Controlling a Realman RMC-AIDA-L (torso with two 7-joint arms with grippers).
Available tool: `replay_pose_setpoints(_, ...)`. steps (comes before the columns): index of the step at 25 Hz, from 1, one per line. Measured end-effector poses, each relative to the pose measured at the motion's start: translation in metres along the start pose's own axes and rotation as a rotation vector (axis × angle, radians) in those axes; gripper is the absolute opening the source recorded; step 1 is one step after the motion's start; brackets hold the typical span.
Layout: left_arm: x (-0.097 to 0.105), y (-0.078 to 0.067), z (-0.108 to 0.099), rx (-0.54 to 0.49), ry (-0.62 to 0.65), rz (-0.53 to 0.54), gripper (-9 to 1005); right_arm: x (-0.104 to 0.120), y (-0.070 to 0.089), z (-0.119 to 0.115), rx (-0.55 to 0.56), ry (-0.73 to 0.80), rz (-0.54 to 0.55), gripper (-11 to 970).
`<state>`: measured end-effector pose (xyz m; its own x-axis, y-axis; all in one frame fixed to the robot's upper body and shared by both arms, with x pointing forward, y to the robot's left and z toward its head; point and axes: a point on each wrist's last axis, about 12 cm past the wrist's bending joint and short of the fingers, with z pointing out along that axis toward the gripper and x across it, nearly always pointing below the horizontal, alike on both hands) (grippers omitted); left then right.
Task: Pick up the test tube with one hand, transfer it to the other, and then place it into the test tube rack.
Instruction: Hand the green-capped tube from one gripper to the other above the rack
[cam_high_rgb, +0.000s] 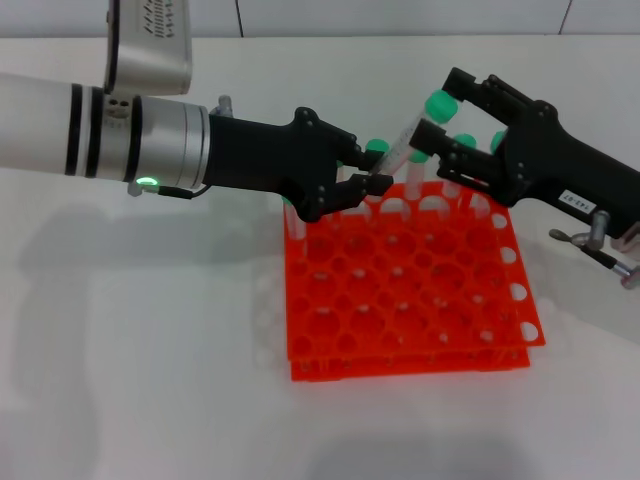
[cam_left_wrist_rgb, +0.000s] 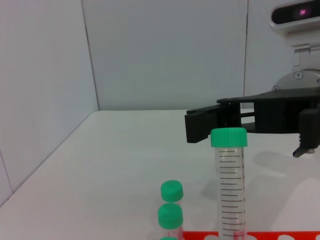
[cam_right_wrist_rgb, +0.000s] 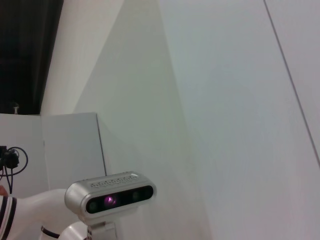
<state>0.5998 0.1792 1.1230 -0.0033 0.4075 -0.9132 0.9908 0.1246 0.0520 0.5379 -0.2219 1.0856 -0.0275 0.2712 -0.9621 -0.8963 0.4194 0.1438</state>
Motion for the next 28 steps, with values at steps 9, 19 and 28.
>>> replay_pose_setpoints(9,-0.001,-0.0005,0.0019,0.004,-0.001,0.004,245,0.0015,0.002,0.0044,-0.008,-0.002,-0.002,773)
replay_pose_setpoints(19,-0.0011,-0.0014,0.0034,0.007,-0.002,0.005,248,0.0027,0.0021,0.0022,0.001,0.0,-0.012,724)
replay_pose_setpoints(28,-0.0011,-0.0026,0.0053,0.01,-0.005,0.003,251,0.0026,0.0024,0.0021,0.0,-0.001,-0.012,546)
